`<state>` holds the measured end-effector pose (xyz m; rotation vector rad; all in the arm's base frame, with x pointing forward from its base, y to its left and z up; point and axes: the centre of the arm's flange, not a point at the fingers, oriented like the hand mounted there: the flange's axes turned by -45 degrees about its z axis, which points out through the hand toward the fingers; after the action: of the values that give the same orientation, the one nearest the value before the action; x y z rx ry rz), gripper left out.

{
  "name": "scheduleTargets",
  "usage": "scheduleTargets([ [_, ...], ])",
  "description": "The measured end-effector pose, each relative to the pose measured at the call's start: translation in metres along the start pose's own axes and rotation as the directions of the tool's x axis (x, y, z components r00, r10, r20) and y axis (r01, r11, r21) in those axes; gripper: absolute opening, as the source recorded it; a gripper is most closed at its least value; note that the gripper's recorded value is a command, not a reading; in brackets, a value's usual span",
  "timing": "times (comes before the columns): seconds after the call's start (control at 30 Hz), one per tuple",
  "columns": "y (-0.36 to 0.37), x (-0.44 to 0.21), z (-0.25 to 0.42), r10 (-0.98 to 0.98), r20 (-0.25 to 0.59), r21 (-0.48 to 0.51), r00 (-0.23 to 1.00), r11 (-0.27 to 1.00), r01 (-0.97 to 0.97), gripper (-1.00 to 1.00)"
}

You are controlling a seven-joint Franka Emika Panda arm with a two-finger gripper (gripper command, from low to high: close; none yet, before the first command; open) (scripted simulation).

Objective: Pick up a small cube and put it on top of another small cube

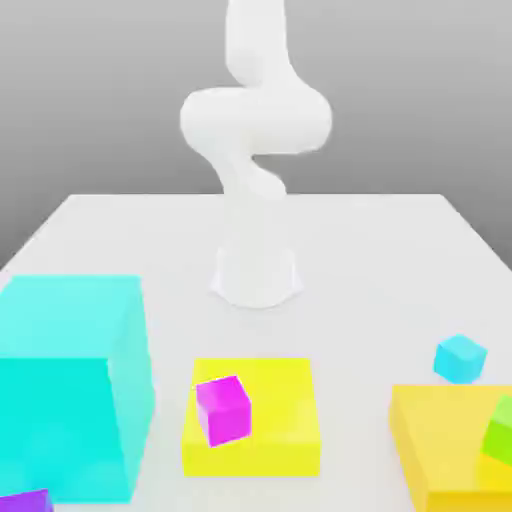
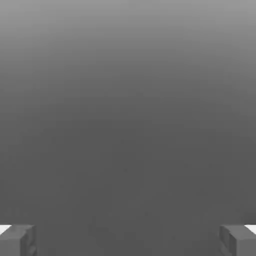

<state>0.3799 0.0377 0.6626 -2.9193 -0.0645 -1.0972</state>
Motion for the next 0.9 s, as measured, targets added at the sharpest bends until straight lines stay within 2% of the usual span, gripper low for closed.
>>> scheduleTargets([
  [0.27, -0.131, -0.083, 0.163, -0.179, 0.251, 0.12, 0.951, 0.981, 0.153, 0.0],
  [0.53, -0.24, -0.245, 0.254, -0.382, 0.45, 0.244, 0.807, 0.922, 0.3, 0.0],
  [0.7, -0.282, -0.372, 0.271, -0.513, 0.542, 0.332, 0.665, 0.858, 0.391, 0.0],
  [0.9, -0.283, -0.428, 0.313, -0.522, 0.563, 0.342, 0.64, 0.853, 0.395, 0.0],
])
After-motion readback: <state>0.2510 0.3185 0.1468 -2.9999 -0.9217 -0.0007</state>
